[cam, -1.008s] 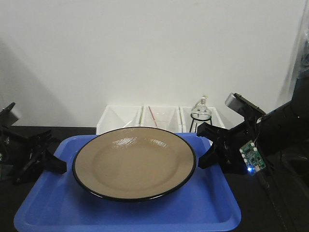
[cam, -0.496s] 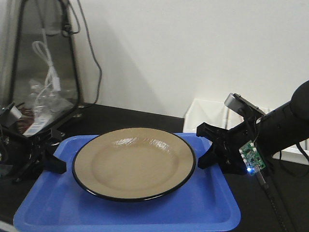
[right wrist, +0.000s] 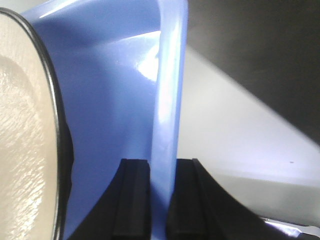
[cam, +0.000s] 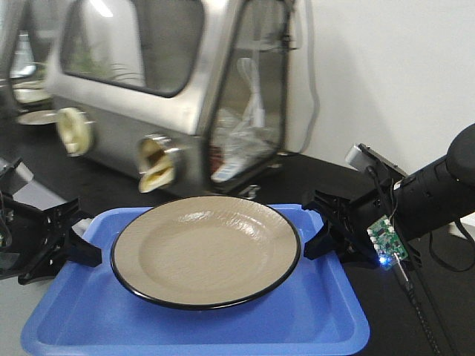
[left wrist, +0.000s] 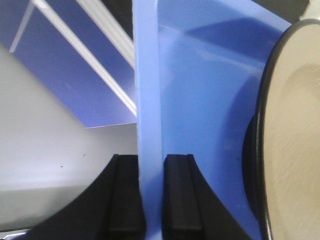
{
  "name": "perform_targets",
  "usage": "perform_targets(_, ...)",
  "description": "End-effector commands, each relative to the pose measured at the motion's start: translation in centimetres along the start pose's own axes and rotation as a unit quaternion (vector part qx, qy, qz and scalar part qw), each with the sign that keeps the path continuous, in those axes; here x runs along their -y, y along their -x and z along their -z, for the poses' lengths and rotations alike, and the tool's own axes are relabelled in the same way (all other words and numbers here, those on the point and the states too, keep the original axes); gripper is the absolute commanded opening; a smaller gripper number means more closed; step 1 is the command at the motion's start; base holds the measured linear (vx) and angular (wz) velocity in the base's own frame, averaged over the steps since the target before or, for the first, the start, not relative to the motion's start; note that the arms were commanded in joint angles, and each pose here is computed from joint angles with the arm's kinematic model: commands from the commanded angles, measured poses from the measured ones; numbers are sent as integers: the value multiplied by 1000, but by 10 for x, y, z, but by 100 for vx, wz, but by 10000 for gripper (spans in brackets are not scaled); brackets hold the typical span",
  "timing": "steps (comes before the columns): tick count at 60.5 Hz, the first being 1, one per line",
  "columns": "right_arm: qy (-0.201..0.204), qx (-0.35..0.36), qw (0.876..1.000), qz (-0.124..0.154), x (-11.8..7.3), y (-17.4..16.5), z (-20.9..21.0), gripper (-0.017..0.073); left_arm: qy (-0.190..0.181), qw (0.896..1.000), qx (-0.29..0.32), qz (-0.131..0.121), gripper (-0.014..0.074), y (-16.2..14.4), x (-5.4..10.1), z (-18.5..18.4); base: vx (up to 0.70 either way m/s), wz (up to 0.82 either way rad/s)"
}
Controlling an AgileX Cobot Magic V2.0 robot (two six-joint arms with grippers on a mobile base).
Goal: Place disk in tray to left cabinet
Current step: 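Hold the tray level with both grippers while the base turns away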
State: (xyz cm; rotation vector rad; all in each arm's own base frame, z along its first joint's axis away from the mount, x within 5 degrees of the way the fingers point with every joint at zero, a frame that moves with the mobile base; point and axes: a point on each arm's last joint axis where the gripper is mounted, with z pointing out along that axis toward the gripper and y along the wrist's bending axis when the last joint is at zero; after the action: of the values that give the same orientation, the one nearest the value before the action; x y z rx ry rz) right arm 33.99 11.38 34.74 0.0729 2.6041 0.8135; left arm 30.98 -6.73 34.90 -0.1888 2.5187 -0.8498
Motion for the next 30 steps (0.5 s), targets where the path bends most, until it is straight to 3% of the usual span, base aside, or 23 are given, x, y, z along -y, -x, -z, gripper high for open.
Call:
perform_targets(1,116,21,993,-21,-40,-3,25,-6,-114,993,10,32,0,-4,40,18,-8,70)
perform_targets(30,116,21,993,-21,-40,-3,25,-6,-114,993,10,32,0,-4,40,18,-4,67)
